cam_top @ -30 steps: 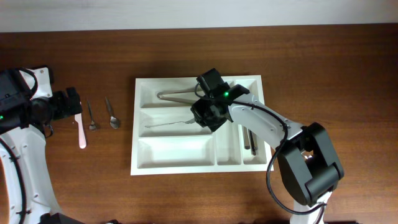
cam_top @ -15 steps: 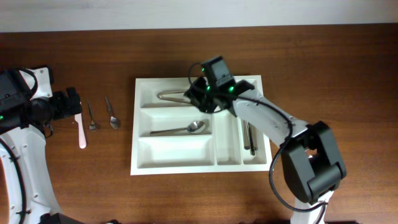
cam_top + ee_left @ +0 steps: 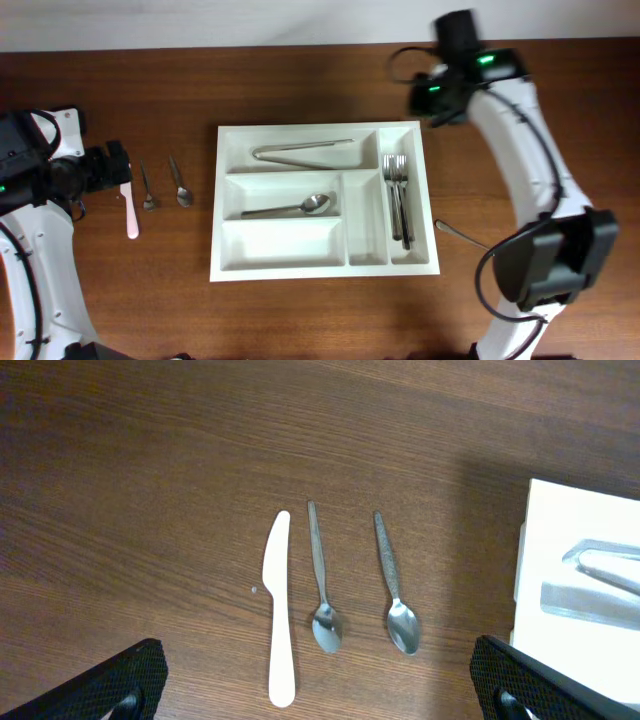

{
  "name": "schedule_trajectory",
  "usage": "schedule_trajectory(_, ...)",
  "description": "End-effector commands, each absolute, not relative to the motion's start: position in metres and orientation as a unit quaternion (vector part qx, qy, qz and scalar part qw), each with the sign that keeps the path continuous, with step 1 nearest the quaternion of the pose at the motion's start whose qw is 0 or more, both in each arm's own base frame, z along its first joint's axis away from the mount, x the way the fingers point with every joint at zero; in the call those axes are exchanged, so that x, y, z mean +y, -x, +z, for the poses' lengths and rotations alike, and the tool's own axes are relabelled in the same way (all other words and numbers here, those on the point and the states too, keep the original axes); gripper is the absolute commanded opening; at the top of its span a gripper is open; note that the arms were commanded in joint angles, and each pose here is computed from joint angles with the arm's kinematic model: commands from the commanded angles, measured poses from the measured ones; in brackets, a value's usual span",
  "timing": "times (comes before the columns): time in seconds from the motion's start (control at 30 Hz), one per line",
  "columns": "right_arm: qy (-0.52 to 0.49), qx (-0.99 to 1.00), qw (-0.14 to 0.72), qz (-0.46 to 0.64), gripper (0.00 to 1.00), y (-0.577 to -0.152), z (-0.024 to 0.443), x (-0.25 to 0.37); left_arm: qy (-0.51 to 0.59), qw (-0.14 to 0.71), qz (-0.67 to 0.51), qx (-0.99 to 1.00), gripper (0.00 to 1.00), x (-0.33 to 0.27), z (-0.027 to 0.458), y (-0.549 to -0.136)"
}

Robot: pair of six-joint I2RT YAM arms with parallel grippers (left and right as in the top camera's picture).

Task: Pack container
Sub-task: 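Move the right gripper back to the remaining silver spoon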

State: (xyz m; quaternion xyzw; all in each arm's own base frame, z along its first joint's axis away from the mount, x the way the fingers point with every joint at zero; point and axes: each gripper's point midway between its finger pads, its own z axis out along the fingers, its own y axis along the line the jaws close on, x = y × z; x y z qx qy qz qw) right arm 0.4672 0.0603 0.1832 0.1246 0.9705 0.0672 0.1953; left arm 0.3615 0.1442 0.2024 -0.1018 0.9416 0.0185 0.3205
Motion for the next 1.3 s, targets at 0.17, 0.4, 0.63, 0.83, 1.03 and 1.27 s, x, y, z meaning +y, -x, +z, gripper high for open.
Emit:
schedule_trajectory(0.17, -0.233, 0.962, 0.134, 0.04, 0.45, -0.415, 0.209, -0.069, 0.095, 0.331, 0.025, 0.938, 0.99, 0.146, 0.212, -0.363)
schedule_trajectory(0.4, -0.281, 0.951, 0.125, 0.042, 0.5, -0.394, 0.216, -0.104, 0.095, 0.331, 0.025, 0.938, 0.99, 0.146, 0.212, -0.363)
schedule_trajectory(0.63, -0.273, 0.949, 0.155, 0.036, 0.5, -0.387, 0.238, -0.104, 0.095, 0.331, 0.025, 0.938, 0.99, 0.146, 0.212, -0.363)
schedule_trajectory(0.83, -0.258, 0.938, 0.231, 0.032, 0.58, -0.374, 0.288, -0.098, 0.095, 0.331, 0.025, 0.938, 0.99, 0.146, 0.212, -0.363)
schedule_trajectory(1.03, -0.291, 0.906, 0.307, 0.001, 0.56, -0.315, 0.34, -0.094, 0.095, 0.331, 0.025, 0.938, 0.99, 0.146, 0.212, -0.363)
schedule_trajectory(1.27, -0.381, 0.889, 0.254, -0.03, 0.65, -0.249, 0.289, -0.093, 0.095, 0.331, 0.025, 0.938, 0.99, 0.146, 0.212, -0.363)
